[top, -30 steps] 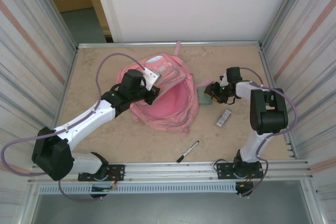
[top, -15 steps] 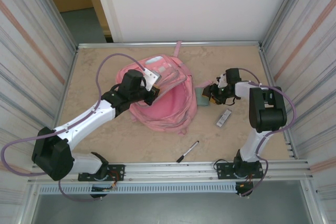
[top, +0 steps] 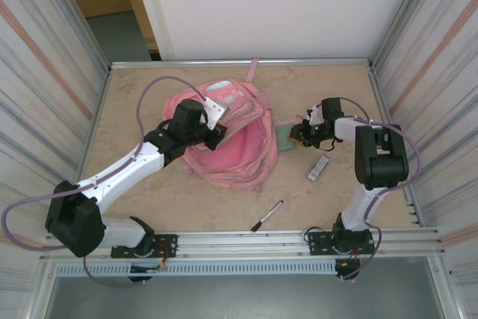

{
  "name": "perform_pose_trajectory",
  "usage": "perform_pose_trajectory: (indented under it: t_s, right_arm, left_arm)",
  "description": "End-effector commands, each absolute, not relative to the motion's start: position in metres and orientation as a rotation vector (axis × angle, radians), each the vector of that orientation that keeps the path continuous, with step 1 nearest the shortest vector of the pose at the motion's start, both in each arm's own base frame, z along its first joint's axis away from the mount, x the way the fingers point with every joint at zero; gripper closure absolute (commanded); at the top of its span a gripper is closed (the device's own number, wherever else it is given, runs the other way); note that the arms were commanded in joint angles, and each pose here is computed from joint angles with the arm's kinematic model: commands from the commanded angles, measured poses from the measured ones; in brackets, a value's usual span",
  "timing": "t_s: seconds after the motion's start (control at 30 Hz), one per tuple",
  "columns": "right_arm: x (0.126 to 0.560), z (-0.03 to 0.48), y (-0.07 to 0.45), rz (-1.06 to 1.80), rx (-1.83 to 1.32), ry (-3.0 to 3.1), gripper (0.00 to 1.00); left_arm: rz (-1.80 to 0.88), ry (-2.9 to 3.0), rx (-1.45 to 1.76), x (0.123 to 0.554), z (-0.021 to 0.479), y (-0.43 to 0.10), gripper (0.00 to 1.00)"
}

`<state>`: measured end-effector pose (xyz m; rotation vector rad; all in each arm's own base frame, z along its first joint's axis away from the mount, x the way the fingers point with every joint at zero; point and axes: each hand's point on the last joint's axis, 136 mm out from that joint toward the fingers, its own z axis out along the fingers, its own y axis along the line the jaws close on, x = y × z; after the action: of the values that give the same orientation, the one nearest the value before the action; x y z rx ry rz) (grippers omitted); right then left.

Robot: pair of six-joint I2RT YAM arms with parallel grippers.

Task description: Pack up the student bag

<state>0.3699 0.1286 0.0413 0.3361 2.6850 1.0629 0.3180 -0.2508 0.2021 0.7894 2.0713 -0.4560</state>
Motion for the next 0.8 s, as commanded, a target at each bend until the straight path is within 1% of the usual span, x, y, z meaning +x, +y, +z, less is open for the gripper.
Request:
perform_pose_trajectory:
  t_s: [0.0, 0.17, 0.27, 0.4, 0.47, 0.57, 0.67, 0.7, 0.77]
  right_arm:
    - [0.356, 0.057, 0.128, 1.065, 0.382, 2.69, 0.87]
    - [0.343, 0.079, 0.11, 0.957, 0.437, 2.657, 0.93]
    - [0.333, 0.09, 0.106, 0.932, 0.446, 2.65, 0.94]
    - [0.318, 0.117, 0.109, 0.937, 0.434, 2.614, 0.93]
    - [0.309, 0.135, 0.121, 0.972, 0.385, 2.612, 0.92]
    - [0.295, 0.16, 0.153, 1.073, 0.307, 2.608, 0.9]
    - [0.29, 0.174, 0.192, 1.198, 0.304, 2.588, 0.89]
    - [0.29, 0.178, 0.205, 1.242, 0.314, 2.58, 0.88]
    - [0.294, 0.182, 0.225, 1.302, 0.354, 2.559, 0.87]
  left_arm:
    - [-0.485, 1.974, 0.765, 0.327, 0.239, -0.256, 1.0]
    - [-0.505, 1.958, 0.759, 0.327, 0.246, -0.258, 1.0]
    - [-0.512, 1.958, 0.734, 0.328, 0.252, -0.258, 1.0]
    - [-0.529, 1.964, 0.668, 0.329, 0.26, -0.255, 1.0]
    - [-0.552, 1.977, 0.617, 0.327, 0.261, -0.252, 1.0]
    - [-0.608, 1.981, 0.538, 0.325, 0.263, -0.251, 1.0]
    - [-0.677, 1.988, 0.44, 0.324, 0.27, -0.25, 1.0]
    - [-0.708, 1.982, 0.413, 0.323, 0.275, -0.252, 1.0]
    - [-0.76, 1.954, 0.393, 0.321, 0.285, -0.256, 1.0]
